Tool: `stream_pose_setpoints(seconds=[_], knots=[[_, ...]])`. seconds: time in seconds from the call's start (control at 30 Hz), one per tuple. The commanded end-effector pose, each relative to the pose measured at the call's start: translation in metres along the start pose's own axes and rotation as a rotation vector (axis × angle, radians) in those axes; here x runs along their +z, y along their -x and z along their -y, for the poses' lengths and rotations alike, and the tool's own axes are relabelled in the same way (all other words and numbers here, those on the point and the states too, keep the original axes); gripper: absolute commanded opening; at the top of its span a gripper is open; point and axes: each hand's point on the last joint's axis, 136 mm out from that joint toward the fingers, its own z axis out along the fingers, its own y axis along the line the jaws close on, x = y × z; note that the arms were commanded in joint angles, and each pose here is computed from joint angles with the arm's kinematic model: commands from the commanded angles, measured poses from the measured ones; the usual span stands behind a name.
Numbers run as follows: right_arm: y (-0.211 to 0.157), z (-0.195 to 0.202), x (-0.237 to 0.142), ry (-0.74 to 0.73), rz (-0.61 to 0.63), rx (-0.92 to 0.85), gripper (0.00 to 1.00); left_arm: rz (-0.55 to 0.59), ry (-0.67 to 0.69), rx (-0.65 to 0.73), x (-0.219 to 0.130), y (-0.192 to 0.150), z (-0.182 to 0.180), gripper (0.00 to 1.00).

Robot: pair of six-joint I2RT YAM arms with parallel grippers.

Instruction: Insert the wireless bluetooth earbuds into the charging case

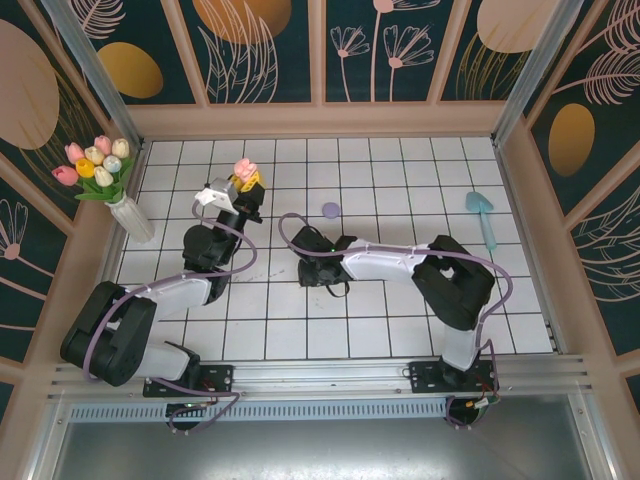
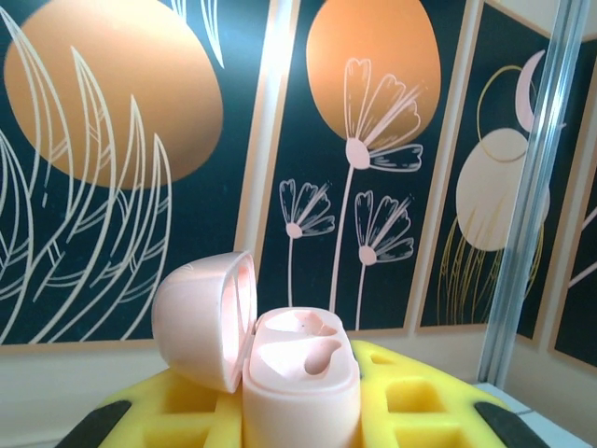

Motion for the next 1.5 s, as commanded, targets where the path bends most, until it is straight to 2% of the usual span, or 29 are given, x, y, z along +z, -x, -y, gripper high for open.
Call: stream_pose_setpoints(seconds=[0.0, 0.43, 0.87, 1.13, 1.47], knots=[[-0.006, 0.004, 0.003, -0.060, -0.021, -0.043, 0.46, 0.129, 0.025, -0.026, -0.007, 0.032, -0.004, 0.00], [-0.014, 0.004, 0.014, -0.086, -0.052, -0.073, 0.41, 0.132, 0.004, -0.025, -0.007, 0.036, -0.001, 0.00], [-0.018, 0.014, 0.024, -0.118, -0.065, -0.078, 0.26, 0.119, -0.053, -0.030, -0.003, 0.037, 0.009, 0.00], [-0.012, 0.017, 0.016, -0.111, -0.033, -0.055, 0.17, 0.097, -0.103, -0.029, -0.002, 0.033, 0.018, 0.00], [-0.004, 0.026, 0.003, -0.096, -0.004, -0.047, 0.16, 0.075, -0.143, -0.033, -0.002, 0.028, 0.024, 0.00]])
